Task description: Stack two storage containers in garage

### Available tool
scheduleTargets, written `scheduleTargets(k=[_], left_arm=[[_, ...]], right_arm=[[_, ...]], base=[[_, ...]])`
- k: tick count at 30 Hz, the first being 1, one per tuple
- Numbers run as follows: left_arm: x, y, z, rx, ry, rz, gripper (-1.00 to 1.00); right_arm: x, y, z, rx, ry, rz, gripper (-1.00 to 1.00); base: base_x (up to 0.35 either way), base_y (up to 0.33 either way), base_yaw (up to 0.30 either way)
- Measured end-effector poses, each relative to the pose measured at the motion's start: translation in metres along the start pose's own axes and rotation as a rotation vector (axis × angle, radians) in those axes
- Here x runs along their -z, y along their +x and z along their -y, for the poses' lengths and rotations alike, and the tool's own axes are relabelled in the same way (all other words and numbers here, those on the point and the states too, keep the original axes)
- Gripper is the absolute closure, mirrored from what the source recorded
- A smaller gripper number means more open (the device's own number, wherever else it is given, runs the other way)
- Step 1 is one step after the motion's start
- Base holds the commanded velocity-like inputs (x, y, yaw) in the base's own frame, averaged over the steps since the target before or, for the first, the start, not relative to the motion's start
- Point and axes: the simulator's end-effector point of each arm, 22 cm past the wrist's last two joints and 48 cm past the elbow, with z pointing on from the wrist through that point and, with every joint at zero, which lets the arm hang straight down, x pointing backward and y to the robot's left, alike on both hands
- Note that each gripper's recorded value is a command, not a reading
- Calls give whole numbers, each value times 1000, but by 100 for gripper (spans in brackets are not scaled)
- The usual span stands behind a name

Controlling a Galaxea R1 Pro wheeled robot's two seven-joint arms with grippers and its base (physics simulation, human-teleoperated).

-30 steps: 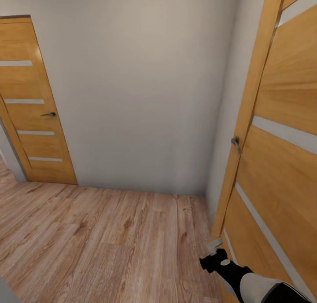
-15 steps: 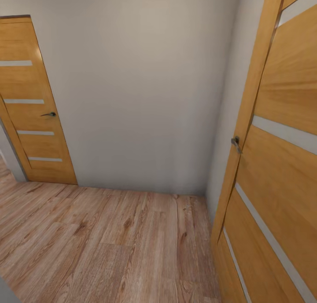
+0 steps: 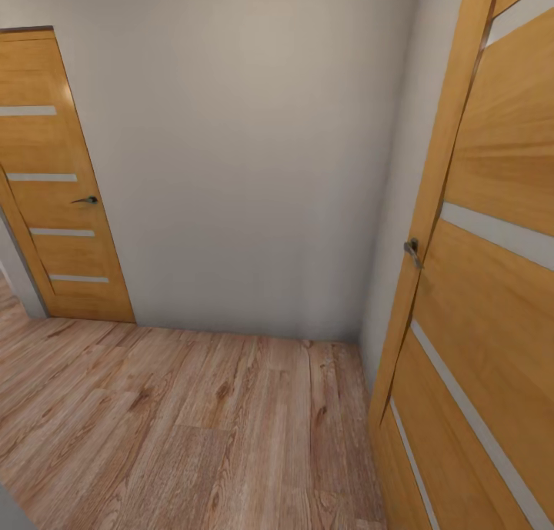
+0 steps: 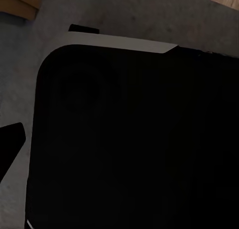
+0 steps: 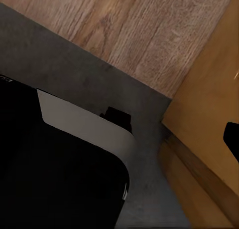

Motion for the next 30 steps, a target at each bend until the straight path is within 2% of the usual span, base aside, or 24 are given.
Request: scheduleTargets(k=[21,30], left_arm=[[0,0,1,-2,2,-1,-100],[0,1,0,-1,2,-1,-100]], right_arm=[[1,9,5,-1,11,-13,-100],[1,9,6,0,13,-13,-100]], base=[[5,0,0],[231,0,0]])
